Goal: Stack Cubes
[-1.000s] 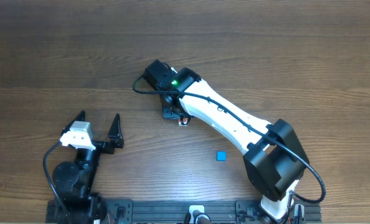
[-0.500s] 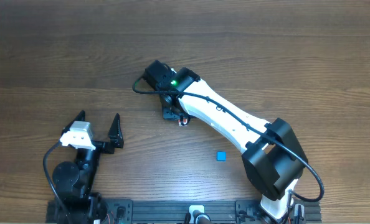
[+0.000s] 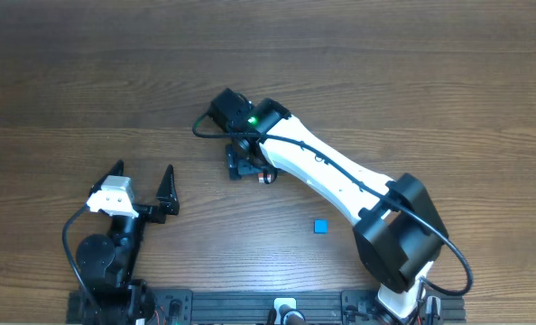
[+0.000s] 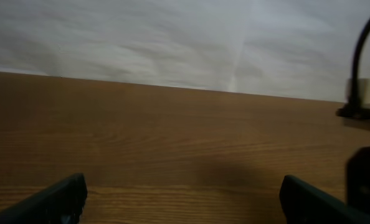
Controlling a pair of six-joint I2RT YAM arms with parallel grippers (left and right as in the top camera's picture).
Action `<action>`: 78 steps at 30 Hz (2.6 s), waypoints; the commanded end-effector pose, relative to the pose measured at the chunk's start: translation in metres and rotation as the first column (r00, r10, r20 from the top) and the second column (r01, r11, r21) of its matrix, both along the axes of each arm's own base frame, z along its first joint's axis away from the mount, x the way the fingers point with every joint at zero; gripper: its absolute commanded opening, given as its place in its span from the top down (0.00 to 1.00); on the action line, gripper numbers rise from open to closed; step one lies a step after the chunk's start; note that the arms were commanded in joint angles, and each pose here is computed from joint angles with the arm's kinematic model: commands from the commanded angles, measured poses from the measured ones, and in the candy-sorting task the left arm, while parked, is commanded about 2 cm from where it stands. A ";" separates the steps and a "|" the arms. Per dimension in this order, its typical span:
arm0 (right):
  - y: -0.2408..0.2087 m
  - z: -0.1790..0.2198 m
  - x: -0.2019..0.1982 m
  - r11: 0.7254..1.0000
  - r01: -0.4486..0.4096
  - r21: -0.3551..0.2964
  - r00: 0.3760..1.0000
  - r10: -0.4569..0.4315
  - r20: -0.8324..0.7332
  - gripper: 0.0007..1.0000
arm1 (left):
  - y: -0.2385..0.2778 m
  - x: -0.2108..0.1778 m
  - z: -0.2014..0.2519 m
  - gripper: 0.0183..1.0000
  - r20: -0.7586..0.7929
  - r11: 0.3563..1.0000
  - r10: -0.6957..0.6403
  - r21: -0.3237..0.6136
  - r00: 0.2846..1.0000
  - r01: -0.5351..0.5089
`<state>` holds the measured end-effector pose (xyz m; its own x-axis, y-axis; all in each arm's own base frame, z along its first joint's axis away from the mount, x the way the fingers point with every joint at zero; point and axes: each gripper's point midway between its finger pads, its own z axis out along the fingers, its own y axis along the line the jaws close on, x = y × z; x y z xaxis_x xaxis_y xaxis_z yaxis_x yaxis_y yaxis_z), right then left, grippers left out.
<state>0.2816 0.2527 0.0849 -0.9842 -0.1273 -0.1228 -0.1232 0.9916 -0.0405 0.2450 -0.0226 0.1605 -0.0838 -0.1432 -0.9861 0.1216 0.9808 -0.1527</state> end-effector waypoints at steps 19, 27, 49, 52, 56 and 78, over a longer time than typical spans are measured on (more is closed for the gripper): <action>-0.099 -0.036 -0.114 0.984 0.166 0.063 0.986 -0.166 -0.008 0.01 | -0.001 0.000 -0.001 0.00 0.003 1.000 -0.007 0.017 1.000 0.007; -0.111 -0.061 -0.115 0.979 0.195 0.065 0.981 -0.195 -0.006 0.01 | -0.001 0.000 -0.001 0.00 0.003 1.000 -0.007 0.017 1.000 0.007; -0.117 -0.088 -0.112 0.984 0.177 0.024 0.984 -0.177 -0.018 0.29 | -0.001 0.000 -0.001 0.00 0.003 1.000 -0.007 0.017 1.000 0.007; -0.116 -0.089 -0.111 0.984 0.177 0.026 0.984 -0.176 -0.016 0.35 | -0.001 0.000 -0.001 0.00 0.003 1.000 -0.007 0.017 1.000 0.007; -0.115 -0.089 -0.110 0.984 0.177 0.030 0.984 -0.176 -0.013 0.47 | -0.001 0.000 -0.001 0.00 0.003 1.000 -0.007 0.017 1.000 0.007; -0.103 -0.071 -0.097 0.987 0.154 0.053 0.988 -0.154 0.007 0.91 | -0.001 0.000 -0.001 0.00 0.003 1.000 -0.007 0.017 1.000 0.007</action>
